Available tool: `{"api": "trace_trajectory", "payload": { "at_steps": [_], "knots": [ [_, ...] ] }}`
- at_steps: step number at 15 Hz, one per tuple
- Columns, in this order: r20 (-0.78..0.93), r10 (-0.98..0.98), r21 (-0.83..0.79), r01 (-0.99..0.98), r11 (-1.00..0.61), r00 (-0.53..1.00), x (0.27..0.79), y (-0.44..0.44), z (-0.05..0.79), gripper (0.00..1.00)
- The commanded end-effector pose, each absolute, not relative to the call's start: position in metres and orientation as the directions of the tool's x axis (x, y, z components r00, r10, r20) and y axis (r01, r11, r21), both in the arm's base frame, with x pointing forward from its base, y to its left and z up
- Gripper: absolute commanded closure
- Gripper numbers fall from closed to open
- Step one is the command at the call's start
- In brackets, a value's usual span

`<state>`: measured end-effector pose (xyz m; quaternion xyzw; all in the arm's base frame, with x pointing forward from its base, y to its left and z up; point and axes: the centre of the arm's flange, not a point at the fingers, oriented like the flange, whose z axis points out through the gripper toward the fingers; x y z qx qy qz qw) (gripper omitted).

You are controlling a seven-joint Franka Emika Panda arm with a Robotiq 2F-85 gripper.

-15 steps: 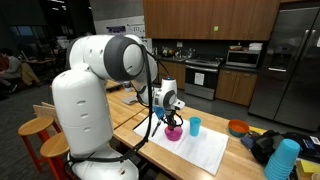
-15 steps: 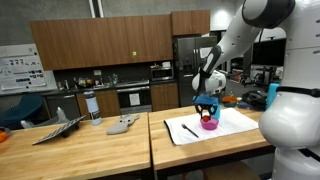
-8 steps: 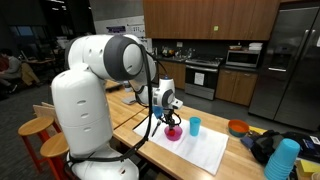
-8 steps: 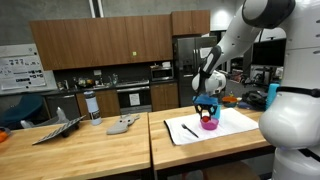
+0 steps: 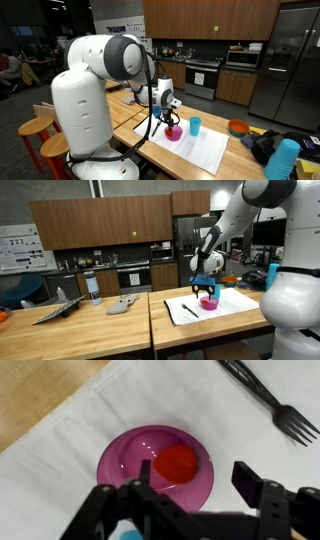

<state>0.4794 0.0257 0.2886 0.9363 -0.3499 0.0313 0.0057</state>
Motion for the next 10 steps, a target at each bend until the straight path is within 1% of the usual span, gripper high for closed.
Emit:
{"api": "trace_trajectory", "payload": {
  "at_steps": [1, 3, 4, 5, 6, 8, 10],
  "knots": [
    [0.063, -0.655, -0.011, -0.655, -0.755, 0.753, 0.479, 0.026, 0.289, 0.17],
    [0.063, -0.655, -0.011, -0.655, -0.755, 0.753, 0.479, 0.026, 0.289, 0.17],
    [0.063, -0.655, -0.011, -0.655, -0.755, 0.753, 0.479, 0.026, 0.289, 0.04],
    [0.042, -0.651, -0.032, -0.650, -0.759, 0.758, 0.490, 0.034, 0.288, 0.04],
    [0.031, -0.651, -0.051, -0.649, -0.759, 0.759, 0.502, 0.040, 0.289, 0.00],
    [0.040, -0.622, -0.054, -0.620, -0.783, 0.782, 0.530, 0.053, 0.304, 0.00],
    [0.107, -0.603, -0.049, -0.602, -0.797, 0.790, 0.565, 0.059, 0.332, 0.00]
  ]
}}
